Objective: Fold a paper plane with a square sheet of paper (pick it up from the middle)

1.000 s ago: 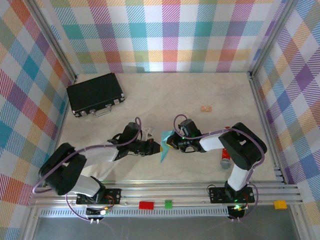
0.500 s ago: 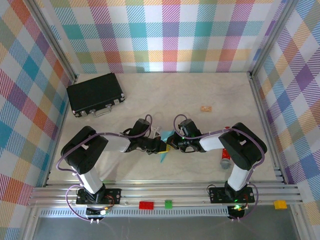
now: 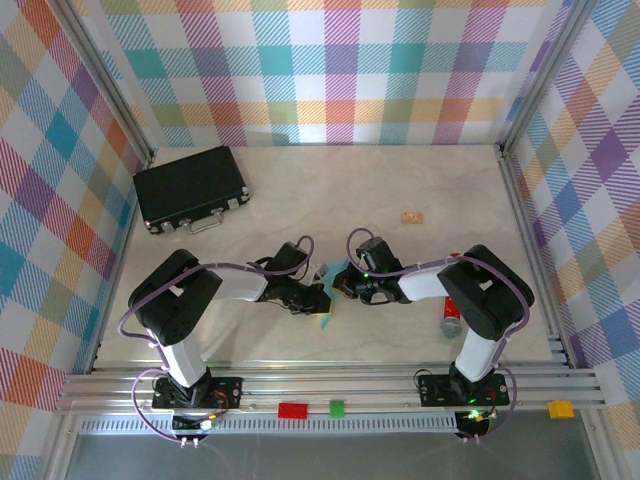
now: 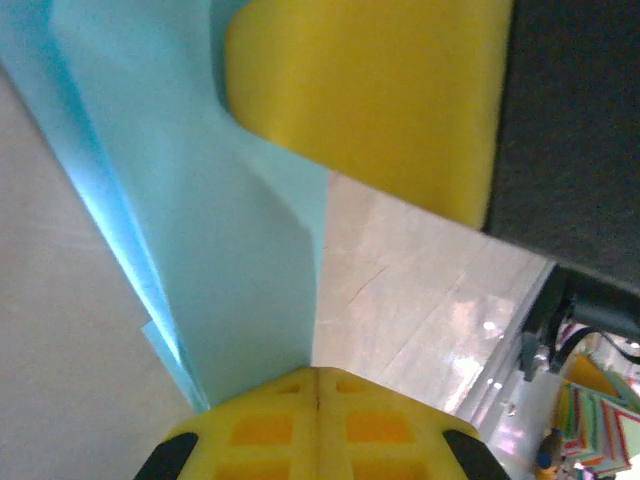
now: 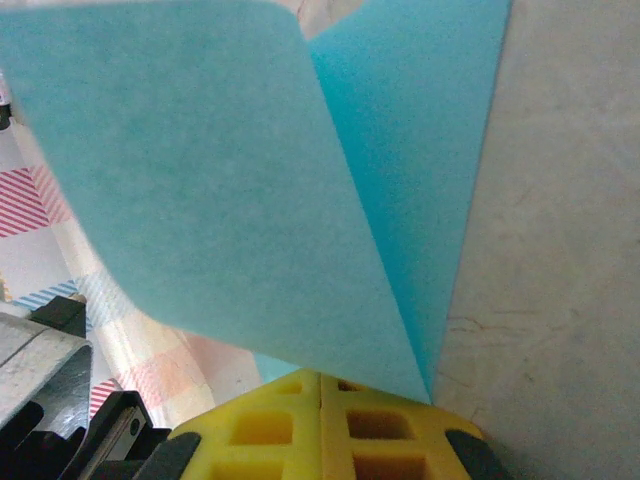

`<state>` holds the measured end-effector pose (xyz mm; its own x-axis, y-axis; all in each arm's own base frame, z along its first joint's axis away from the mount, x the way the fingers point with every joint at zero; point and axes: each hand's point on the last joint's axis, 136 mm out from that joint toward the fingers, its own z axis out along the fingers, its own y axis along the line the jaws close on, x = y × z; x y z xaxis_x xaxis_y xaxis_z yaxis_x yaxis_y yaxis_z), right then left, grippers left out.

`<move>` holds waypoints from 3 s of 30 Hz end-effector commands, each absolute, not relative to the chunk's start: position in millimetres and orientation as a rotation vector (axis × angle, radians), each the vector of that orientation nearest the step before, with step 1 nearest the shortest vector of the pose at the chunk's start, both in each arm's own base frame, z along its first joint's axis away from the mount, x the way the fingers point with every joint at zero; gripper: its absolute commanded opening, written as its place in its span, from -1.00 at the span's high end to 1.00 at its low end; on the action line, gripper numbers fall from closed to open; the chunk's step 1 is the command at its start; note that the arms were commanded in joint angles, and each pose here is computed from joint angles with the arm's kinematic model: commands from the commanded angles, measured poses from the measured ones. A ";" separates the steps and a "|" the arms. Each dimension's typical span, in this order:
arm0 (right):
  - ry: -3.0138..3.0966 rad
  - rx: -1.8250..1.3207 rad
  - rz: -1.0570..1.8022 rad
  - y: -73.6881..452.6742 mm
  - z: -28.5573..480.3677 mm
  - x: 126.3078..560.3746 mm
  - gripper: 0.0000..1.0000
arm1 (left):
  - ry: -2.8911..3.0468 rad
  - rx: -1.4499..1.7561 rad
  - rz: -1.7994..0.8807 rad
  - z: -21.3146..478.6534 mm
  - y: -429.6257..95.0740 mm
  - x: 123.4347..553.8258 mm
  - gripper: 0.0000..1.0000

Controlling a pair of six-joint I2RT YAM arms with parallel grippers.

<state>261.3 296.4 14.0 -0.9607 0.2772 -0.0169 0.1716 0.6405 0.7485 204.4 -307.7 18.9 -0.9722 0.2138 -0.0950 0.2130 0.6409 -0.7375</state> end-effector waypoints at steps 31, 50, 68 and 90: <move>2.967 0.528 0.816 244.7 -47.9 221.2 0.99 | -2.818 -0.400 1.260 19.2 -306.5 179.1 0.99; 2.985 0.532 0.763 240.9 -48.5 221.4 0.99 | -2.777 -0.417 1.201 7.5 -281.6 126.9 1.00; 2.951 0.536 0.864 250.2 -41.2 222.0 0.99 | -2.986 -0.296 1.486 69.2 -313.6 225.8 1.00; 2.738 0.349 1.006 269.5 35.8 257.6 0.88 | -2.856 -0.291 1.039 -40.5 -259.2 150.3 1.00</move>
